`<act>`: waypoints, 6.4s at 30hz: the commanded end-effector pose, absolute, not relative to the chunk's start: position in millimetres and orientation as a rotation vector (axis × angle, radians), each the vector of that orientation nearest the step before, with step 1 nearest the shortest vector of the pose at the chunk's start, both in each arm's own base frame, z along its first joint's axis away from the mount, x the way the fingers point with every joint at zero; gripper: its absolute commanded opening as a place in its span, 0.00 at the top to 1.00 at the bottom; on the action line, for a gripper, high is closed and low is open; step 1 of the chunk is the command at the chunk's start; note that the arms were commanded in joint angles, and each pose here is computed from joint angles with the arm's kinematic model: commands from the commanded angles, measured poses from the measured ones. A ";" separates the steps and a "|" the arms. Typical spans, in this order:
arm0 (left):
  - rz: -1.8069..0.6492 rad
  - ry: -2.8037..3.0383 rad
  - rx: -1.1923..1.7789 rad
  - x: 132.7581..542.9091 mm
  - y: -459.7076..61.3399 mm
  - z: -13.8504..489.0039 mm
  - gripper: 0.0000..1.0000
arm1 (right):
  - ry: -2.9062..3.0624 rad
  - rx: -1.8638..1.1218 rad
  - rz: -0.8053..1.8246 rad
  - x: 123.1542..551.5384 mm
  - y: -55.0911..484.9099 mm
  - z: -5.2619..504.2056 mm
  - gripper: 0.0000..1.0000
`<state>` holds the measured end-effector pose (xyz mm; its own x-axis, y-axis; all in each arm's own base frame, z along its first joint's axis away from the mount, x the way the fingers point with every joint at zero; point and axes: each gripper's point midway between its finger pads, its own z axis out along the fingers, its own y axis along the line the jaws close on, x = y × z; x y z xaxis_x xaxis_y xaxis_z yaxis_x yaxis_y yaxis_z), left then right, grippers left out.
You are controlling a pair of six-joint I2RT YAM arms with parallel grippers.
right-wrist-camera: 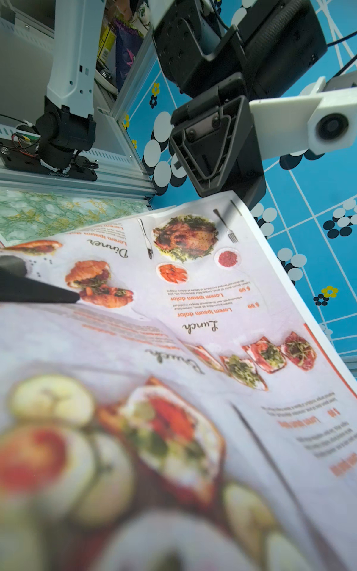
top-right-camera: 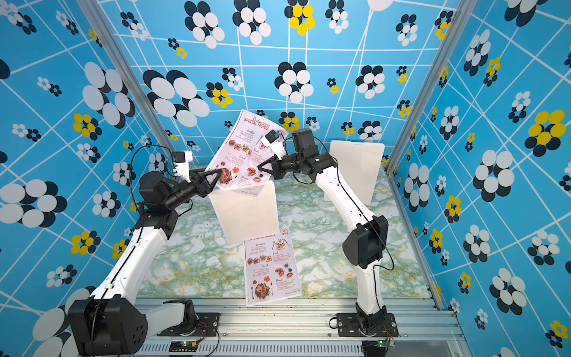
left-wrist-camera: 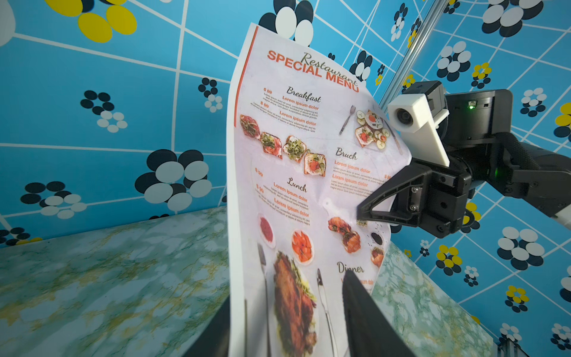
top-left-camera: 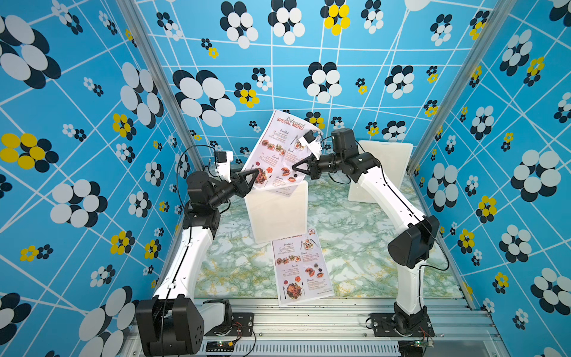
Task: Insert the menus into the narrow rack
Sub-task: Insert the menu into the narrow rack.
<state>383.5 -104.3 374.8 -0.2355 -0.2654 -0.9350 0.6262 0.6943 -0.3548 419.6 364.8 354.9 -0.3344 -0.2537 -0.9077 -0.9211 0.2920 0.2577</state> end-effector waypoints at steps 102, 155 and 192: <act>-0.822 1.651 0.491 378.9 -124.2 389.9 0.88 | 1.616 -1.138 0.844 468.3 355.8 380.6 0.98; -0.679 1.730 0.437 369.9 -107.9 362.9 0.46 | 1.539 -1.250 0.825 444.0 353.5 384.3 0.96; -0.889 1.620 0.618 415.0 -125.4 432.9 0.88 | 1.515 -1.342 0.688 418.4 351.4 385.0 0.95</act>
<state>420.9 -120.2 433.7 -0.2283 -0.0719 -0.9709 0.7656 0.6029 -0.2247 429.2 355.1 371.1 0.0445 -0.4100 -0.9110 -0.9597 0.2356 -0.1529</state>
